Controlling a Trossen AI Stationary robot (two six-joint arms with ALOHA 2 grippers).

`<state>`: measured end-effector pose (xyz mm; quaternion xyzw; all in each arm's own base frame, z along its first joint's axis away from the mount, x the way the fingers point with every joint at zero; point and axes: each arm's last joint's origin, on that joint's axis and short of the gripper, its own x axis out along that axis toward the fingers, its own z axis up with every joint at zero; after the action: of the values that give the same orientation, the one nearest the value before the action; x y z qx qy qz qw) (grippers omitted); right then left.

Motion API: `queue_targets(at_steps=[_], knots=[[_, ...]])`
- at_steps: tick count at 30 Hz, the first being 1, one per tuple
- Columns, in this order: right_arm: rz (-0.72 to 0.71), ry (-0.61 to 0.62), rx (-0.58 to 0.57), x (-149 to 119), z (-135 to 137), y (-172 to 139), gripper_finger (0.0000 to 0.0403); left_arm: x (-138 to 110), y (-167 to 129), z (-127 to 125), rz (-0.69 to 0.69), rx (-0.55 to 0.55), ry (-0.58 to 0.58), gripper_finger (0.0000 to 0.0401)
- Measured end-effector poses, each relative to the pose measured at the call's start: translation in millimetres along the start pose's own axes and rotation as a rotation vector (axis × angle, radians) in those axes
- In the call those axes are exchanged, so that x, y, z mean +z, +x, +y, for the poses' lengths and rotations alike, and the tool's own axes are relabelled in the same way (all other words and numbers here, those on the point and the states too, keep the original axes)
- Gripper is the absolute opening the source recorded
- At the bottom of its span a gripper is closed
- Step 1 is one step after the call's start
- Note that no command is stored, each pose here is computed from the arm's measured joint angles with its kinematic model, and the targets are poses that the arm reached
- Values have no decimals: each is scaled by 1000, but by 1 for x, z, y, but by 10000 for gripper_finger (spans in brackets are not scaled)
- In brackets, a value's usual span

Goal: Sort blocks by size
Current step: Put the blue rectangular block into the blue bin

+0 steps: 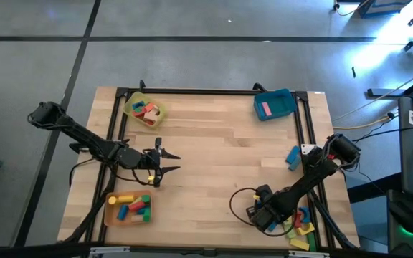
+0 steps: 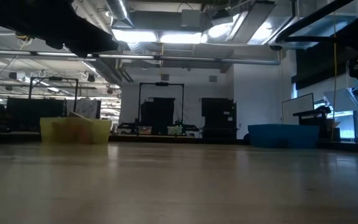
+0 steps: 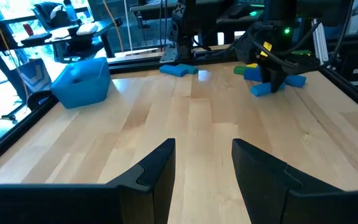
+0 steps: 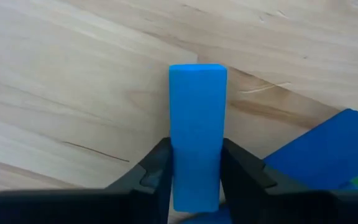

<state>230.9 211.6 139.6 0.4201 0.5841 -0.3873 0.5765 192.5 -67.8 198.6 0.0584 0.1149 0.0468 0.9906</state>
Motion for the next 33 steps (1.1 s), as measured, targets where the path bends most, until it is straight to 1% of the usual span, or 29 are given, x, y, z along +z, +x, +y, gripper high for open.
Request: queue_targets(at_steps=[6, 11, 14, 17, 20, 22, 25, 29, 33], knots=[[-1, 0, 0, 0, 0, 0, 132, 0, 0, 0, 0, 0, -2, 143], [-16, -1, 5, 0, 0, 0, 109, 0, 0, 0, 0, 0, -1, 143], [-25, -9, -1, 0, 2, -2, 109, 0, 0, 0, 0, 0, -1, 143], [-72, -25, -9, 1, 4, -7, 110, 0, 0, 0, -1, 0, -1, 143], [-64, -16, 32, 3, 10, -17, 118, 0, 0, 0, -1, 0, 1, 143], [-60, -34, 53, 6, 14, -24, 119, 0, 0, 0, -1, 0, 1, 143], [-86, -72, 79, 15, 19, -32, 115, 0, 0, 0, -1, 0, 1, 143], [-140, -120, 101, 35, 24, -40, 115, 0, 0, 0, -1, 0, 2, 143], [-193, -159, 70, 60, 22, -49, 118, 0, 0, 0, 3, 0, 4, 143]])
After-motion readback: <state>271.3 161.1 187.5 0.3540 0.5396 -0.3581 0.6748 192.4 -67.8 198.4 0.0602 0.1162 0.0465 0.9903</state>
